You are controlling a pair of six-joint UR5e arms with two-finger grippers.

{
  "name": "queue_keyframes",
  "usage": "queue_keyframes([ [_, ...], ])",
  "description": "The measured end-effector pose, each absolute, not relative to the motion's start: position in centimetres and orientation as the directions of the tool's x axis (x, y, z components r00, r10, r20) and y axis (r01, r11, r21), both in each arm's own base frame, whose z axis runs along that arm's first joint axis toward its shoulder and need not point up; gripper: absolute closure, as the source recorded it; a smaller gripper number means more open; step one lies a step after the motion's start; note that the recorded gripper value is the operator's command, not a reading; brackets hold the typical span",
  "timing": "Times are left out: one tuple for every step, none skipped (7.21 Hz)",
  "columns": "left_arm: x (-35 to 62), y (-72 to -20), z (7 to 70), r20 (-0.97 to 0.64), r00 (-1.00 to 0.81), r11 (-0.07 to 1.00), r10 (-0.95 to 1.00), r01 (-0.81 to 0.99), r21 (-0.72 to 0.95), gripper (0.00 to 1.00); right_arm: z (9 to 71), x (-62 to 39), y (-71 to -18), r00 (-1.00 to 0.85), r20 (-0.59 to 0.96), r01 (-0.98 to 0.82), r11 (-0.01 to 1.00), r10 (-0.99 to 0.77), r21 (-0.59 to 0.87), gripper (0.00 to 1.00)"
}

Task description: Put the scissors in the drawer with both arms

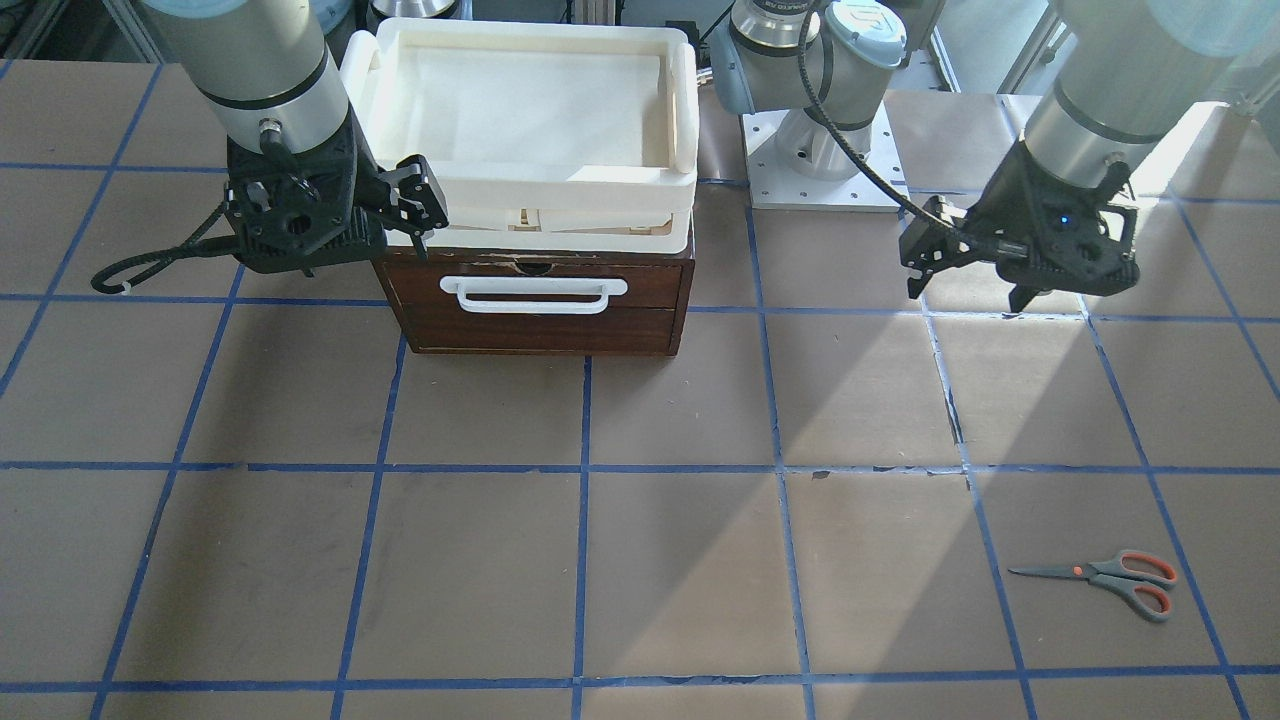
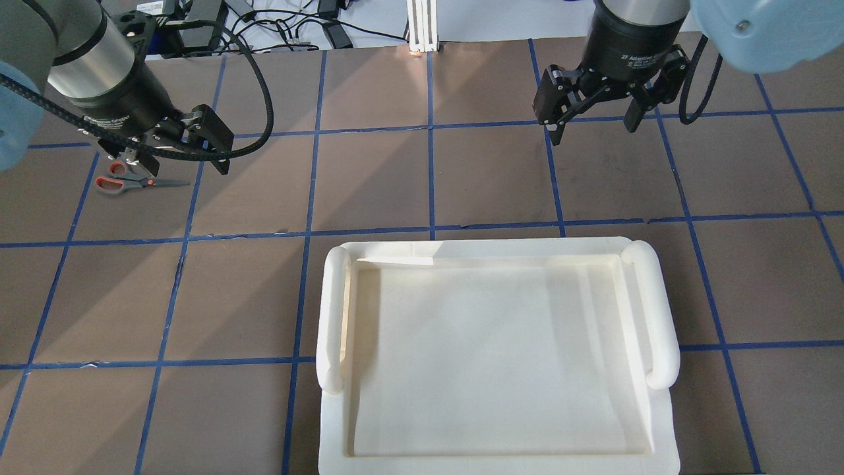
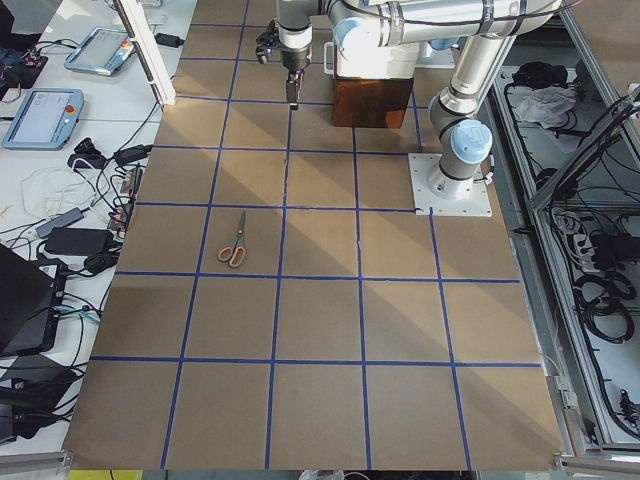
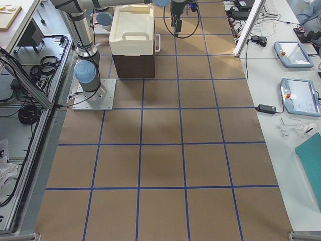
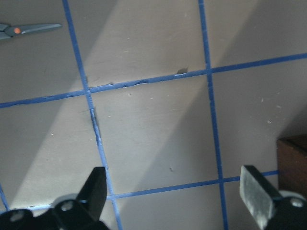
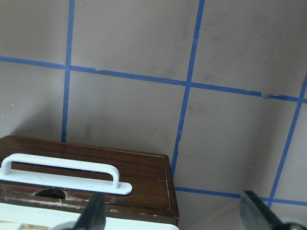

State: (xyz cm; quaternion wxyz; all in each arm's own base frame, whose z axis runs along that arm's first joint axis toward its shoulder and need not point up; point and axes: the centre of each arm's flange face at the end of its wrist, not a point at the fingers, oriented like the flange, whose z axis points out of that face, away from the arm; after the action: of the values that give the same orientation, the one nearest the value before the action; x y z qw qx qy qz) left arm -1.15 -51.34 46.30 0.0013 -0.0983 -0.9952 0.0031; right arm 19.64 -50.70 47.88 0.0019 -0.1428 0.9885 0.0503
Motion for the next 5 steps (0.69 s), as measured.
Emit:
queue_keyframes([
  [2.9,-52.0,45.6,0.000,-0.950,0.950,0.311,0.311,-0.007,0.00,47.1,20.4,-51.1,-0.908,-0.057,-0.419,0.904,-0.415,0.088,0.00],
  [6.0,-52.7,44.6,-0.012,-0.895,0.895,0.445,0.445,-0.007,0.00,46.3,20.9,-51.7,-0.841,-0.096,-0.539,0.839,-0.532,0.072,0.00],
  [8.2,-53.7,43.3,-0.032,-0.821,0.821,0.570,0.570,0.002,0.00,45.3,21.4,-52.2,-0.765,-0.123,-0.642,0.764,-0.632,0.062,0.00],
  [9.5,-54.7,41.9,-0.047,-0.742,0.744,0.668,0.668,0.027,0.00,44.2,21.7,-52.6,-0.681,-0.145,-0.730,0.681,-0.718,0.057,0.00],
  [10.6,-55.5,40.5,-0.055,-0.672,0.674,0.739,0.736,0.062,0.00,42.8,22.8,-52.9,-0.582,-0.167,-0.811,0.582,-0.796,0.058,0.00],
])
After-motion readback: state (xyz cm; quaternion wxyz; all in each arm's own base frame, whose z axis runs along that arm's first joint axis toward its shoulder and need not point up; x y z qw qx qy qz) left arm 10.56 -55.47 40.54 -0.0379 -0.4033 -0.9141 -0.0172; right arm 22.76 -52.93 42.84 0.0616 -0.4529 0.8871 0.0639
